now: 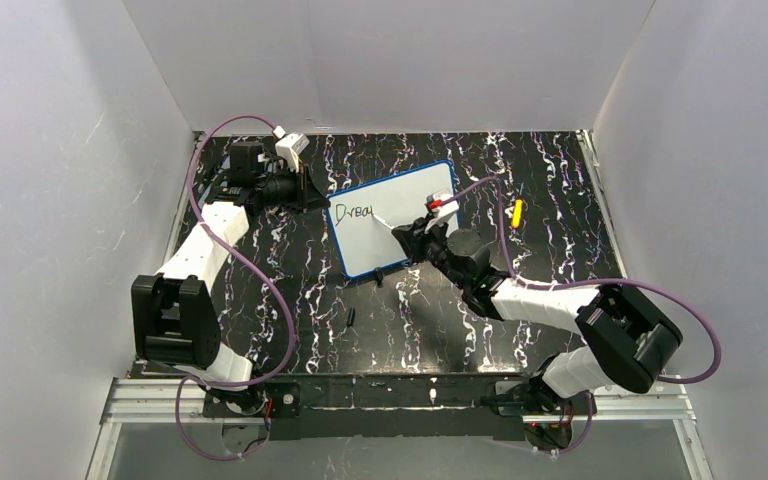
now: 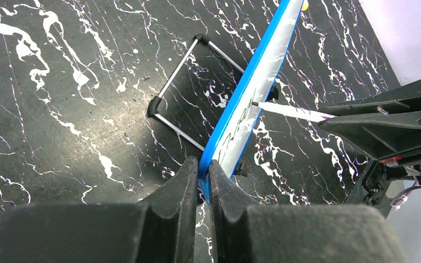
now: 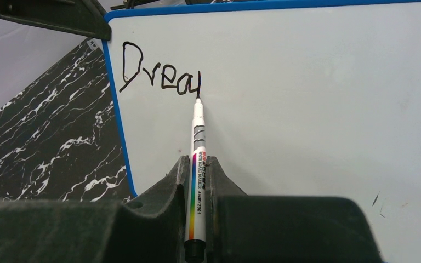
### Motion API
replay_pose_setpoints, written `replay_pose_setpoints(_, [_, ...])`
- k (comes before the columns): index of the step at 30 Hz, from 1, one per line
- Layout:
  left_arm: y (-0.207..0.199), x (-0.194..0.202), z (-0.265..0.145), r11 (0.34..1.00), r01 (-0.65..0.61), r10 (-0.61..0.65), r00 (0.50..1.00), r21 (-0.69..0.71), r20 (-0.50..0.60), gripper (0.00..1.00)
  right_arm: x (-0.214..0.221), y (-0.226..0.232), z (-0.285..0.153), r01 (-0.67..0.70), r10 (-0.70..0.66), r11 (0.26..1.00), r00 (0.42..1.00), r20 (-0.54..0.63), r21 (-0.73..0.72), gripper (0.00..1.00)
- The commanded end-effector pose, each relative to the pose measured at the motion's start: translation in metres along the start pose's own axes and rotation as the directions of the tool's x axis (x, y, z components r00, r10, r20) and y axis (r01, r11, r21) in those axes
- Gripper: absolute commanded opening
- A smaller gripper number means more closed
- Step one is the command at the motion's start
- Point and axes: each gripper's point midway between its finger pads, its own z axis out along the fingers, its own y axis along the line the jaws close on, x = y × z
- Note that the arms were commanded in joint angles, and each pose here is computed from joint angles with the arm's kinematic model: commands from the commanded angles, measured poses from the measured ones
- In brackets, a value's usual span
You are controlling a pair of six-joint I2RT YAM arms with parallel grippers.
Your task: Write a sentence on the whiteboard
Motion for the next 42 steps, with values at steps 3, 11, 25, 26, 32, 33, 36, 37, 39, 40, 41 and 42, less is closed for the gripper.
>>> replay_pose_setpoints(3, [-0.016, -0.006, -0.008, 0.999, -0.018, 0.017, 1.0, 0.035, 0.019, 0.0, -0.022, -0.001, 0.002, -0.01, 0.009, 1.0, 0.997, 0.073, 0.013, 0.01])
replay_pose_setpoints(11, [-0.016, -0.007, -0.009, 0.999, -0.019, 0.018, 1.0, 0.035, 0.021, 0.0, -0.049, 0.003, 0.008, -0.007, 0.005, 1.0, 0.989, 0.148, 0.015, 0.01])
replay_pose_setpoints(25, [-0.016, -0.007, -0.009, 0.999, -0.02, 0.019, 1.0, 0.036, 0.021, 0.0, -0.045, -0.012, 0.007, -0.005, -0.007, 0.997, 0.989, 0.147, 0.08, 0.01])
replay_pose_setpoints(26, [-0.017, -0.007, -0.009, 0.999, -0.019, 0.019, 1.0, 0.037, 0.021, 0.0, -0.044, -0.012, 0.006, -0.004, -0.008, 0.997, 0.99, 0.143, 0.082, 0.01])
replay_pose_setpoints(32, [-0.017, -0.007, -0.009, 0.999, -0.021, 0.02, 1.0, 0.037, 0.022, 0.0, -0.024, -0.016, 0.001, -0.01, 0.003, 0.997, 0.996, 0.094, 0.08, 0.01])
replay_pose_setpoints(33, [-0.017, -0.007, -0.009, 0.999, -0.02, 0.02, 1.0, 0.037, 0.021, 0.0, -0.02, -0.017, -0.001, -0.013, 0.006, 0.997, 0.996, 0.089, 0.082, 0.01])
replay_pose_setpoints(36, [-0.017, -0.007, -0.009, 0.999, -0.02, 0.02, 1.0, 0.038, 0.022, 0.0, -0.013, -0.019, -0.004, -0.019, 0.013, 0.996, 0.997, 0.075, 0.086, 0.01])
replay_pose_setpoints(37, [-0.017, -0.007, -0.009, 0.999, -0.02, 0.02, 1.0, 0.038, 0.022, 0.0, -0.012, -0.019, -0.005, -0.021, 0.015, 0.996, 0.997, 0.072, 0.085, 0.01])
replay_pose_setpoints(39, [-0.017, -0.007, -0.009, 0.999, -0.019, 0.018, 1.0, 0.038, 0.021, 0.0, -0.009, -0.018, -0.006, -0.022, 0.017, 0.997, 0.998, 0.064, 0.081, 0.01])
replay_pose_setpoints(40, [-0.017, -0.007, -0.009, 0.999, -0.019, 0.018, 1.0, 0.038, 0.021, 0.0, -0.008, -0.018, -0.006, -0.023, 0.018, 0.997, 0.998, 0.064, 0.078, 0.01])
replay_pose_setpoints(41, [-0.017, -0.007, -0.009, 0.999, -0.019, 0.018, 1.0, 0.037, 0.021, 0.0, -0.008, -0.018, -0.007, -0.023, 0.018, 0.997, 0.998, 0.064, 0.079, 0.01])
replay_pose_setpoints(42, [-0.016, -0.006, -0.009, 0.999, -0.018, 0.018, 1.0, 0.037, 0.021, 0.0, -0.009, -0.018, -0.007, -0.024, 0.019, 0.997, 0.998, 0.068, 0.079, 0.01])
